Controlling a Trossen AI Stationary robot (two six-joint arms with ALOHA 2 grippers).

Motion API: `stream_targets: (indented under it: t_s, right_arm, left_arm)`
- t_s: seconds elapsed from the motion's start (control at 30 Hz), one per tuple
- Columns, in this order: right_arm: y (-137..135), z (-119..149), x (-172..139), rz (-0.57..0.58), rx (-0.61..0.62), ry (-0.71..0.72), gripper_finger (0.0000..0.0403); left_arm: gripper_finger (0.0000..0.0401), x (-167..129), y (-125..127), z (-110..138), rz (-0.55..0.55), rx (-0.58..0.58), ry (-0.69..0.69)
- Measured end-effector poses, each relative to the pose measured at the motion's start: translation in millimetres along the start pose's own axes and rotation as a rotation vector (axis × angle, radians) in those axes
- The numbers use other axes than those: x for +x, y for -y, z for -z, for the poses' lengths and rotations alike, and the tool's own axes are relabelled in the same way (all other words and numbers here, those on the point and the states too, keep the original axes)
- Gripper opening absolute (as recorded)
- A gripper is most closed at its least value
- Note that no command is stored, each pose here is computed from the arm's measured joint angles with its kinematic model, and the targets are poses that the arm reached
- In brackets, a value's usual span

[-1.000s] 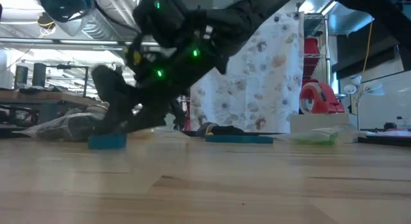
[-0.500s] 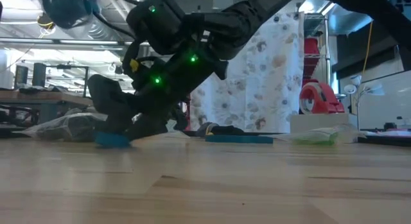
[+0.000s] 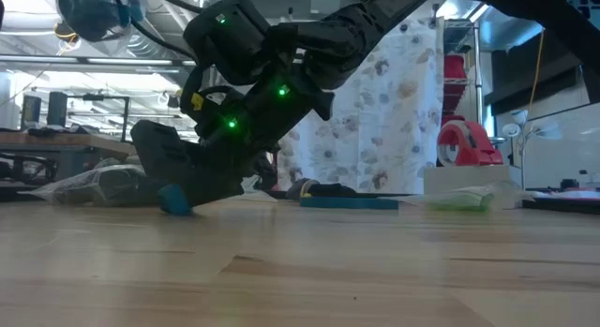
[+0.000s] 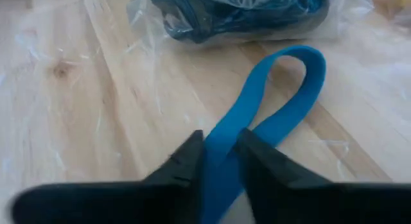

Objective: Sort rubber bands
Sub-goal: Put the blue rubber band into the transparent zip bag

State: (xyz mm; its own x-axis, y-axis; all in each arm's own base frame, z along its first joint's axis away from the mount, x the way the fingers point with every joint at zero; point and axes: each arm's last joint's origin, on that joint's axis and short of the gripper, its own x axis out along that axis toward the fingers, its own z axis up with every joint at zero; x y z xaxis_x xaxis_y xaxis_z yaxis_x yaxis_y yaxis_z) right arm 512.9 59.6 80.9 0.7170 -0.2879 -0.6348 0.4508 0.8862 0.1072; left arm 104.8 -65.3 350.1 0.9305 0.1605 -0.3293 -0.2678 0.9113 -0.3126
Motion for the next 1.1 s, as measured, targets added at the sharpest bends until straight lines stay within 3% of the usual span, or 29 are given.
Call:
stream_targets:
  t_s: [0.1,0.17,0.4,0.77,0.9,1.1]
  right_arm:
    - [-0.7,0.4,0.2,-0.013,-0.034,-0.004,0.0028]
    - [-3.4,0.3,-2.6,-0.024,-0.06,-0.008,0.0009]
    - [-25.1,2.0,-32.2,0.0,-0.192,-0.028,0.0002]
    - [-55.2,-3.4,-118.2,0.07,-0.384,-0.126,0.0001]
    - [-58.3,3.6,-136.1,0.092,-0.404,-0.19,0.0]
    - [-60.1,29.8,-145.2,0.086,-0.389,-0.227,0.0]
  left_arm:
    - [0.0001,0.5,0.5,0.3,-0.001,0.002,-0.001]
    - [0.0001,1.9,1.7,1.2,-0.005,0.008,-0.006]
    - [0.0001,11.4,10.8,7.7,-0.014,0.023,-0.046]
    - [0.0001,34.2,32.0,26.7,-0.06,0.022,-0.118]
    - [0.0001,45.1,39.1,46.7,-0.012,-0.02,-0.131]
    - [0.0,63.2,30.3,100.5,0.083,-0.136,-0.137]
